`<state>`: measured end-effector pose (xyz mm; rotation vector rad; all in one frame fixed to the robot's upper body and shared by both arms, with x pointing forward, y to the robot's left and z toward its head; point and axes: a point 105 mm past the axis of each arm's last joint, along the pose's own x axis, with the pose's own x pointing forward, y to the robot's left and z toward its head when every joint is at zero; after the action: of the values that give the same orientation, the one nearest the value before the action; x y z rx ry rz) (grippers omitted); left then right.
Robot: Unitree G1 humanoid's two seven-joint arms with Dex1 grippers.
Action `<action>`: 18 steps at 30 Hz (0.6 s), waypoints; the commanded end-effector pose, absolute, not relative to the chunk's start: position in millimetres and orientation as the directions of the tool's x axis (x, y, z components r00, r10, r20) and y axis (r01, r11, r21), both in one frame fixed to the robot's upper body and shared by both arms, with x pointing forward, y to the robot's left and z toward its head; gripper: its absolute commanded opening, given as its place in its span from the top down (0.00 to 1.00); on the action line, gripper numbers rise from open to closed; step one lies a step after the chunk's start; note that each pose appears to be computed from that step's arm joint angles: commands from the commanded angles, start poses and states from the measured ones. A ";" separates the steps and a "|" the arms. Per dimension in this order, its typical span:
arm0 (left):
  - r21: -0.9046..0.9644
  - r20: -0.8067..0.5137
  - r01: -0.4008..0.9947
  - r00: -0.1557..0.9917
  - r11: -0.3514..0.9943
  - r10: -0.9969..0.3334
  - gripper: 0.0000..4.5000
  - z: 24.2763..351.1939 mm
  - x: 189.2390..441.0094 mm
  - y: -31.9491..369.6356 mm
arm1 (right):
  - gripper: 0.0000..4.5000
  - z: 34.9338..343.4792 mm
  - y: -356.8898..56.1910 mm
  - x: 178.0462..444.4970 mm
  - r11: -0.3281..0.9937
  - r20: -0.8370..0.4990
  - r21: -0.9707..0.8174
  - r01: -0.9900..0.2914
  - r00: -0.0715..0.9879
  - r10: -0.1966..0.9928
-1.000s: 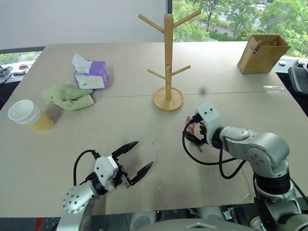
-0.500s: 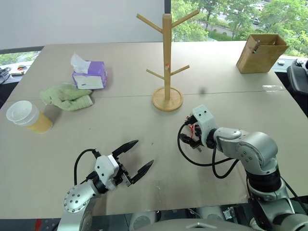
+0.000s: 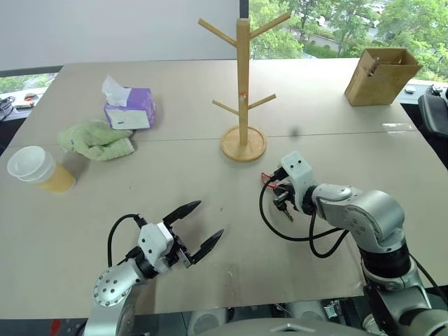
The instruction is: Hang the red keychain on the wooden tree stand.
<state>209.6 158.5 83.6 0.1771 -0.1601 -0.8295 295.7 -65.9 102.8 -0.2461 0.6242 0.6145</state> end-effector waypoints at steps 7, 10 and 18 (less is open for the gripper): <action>0.213 0.195 0.669 0.685 0.713 -0.701 0.00 122.1 222.9 146.2 | 0.99 217.8 -66.4 282.1 0.550 -0.100 -0.313 -0.774 0.603 0.792; 0.193 0.231 0.670 0.679 0.717 -0.697 0.00 143.9 231.0 138.1 | 0.99 243.3 -73.9 281.5 0.522 -0.021 -0.421 -0.741 0.583 0.812; 0.195 0.295 0.673 0.654 0.714 -0.697 0.00 226.1 261.6 133.1 | 0.99 286.7 -69.6 296.2 0.498 0.090 -0.608 -0.618 0.569 0.817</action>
<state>265.9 134.5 218.4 0.0933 -0.3638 -0.7676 299.2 -73.1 277.9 -0.5332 -0.3381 0.8963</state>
